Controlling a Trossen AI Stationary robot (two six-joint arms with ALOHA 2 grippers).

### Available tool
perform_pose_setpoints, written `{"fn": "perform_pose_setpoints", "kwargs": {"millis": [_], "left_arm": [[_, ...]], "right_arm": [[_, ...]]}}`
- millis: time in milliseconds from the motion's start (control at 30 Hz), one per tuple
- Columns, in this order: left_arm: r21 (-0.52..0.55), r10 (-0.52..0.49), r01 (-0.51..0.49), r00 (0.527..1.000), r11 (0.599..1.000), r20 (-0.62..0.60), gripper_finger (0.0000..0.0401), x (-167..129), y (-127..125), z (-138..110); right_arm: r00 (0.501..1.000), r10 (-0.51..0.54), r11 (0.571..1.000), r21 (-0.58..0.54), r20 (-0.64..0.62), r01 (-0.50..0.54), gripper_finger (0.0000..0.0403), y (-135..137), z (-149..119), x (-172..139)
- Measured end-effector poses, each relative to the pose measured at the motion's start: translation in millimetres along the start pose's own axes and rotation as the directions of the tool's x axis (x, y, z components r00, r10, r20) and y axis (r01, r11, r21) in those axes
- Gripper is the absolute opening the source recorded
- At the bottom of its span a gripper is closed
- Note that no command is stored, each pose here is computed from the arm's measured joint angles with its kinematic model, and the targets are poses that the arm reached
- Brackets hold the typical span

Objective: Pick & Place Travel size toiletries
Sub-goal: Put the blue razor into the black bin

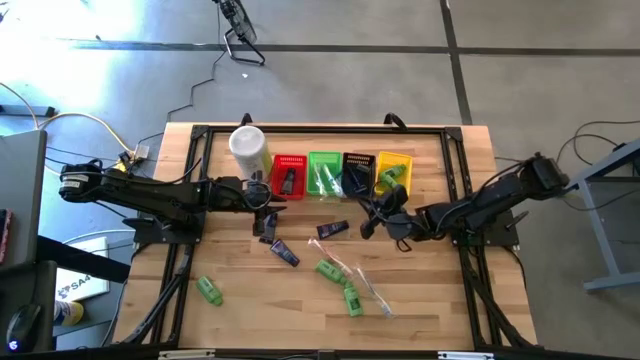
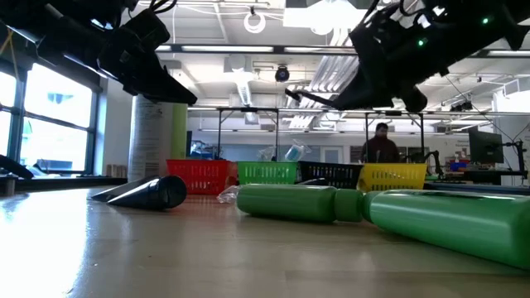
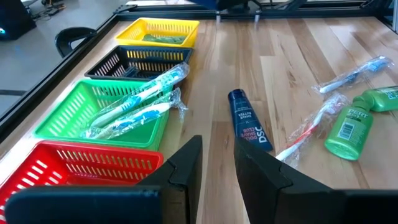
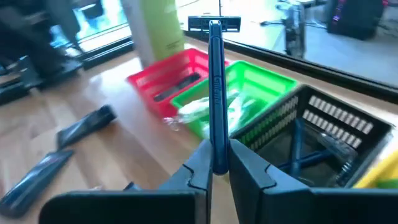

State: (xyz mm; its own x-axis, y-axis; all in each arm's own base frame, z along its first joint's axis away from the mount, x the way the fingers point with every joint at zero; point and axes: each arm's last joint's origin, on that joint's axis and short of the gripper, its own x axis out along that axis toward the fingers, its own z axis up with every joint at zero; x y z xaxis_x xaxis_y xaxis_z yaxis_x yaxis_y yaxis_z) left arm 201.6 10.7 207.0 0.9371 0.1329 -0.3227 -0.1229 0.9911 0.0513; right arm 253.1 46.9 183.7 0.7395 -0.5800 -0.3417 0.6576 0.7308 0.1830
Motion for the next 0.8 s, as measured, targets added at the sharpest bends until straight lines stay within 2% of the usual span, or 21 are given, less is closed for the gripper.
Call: {"fn": "perform_pose_setpoints", "kwargs": {"millis": [167,400,800], "left_arm": [[0.0,0.0,0.0,1.0,1.0,0.0,0.0088,0.0,0.0,0.0],[0.0,0.001,-0.001,1.0,1.0,0.0,0.0088,0.0,0.0,-0.1],[0.0,0.004,-0.004,1.0,1.0,0.0,0.0088,0.0,0.1,0.0]], "right_arm": [[0.999,-0.047,0.997,0.059,0.002,0.047,0.0027,-5.3,-0.8,9.8],[0.993,-0.121,0.991,0.058,-0.003,0.121,0.0027,-15.7,-1.7,25.0],[0.978,-0.179,0.98,0.07,-0.108,0.187,0.0027,-40.3,0.8,42.6]]}}
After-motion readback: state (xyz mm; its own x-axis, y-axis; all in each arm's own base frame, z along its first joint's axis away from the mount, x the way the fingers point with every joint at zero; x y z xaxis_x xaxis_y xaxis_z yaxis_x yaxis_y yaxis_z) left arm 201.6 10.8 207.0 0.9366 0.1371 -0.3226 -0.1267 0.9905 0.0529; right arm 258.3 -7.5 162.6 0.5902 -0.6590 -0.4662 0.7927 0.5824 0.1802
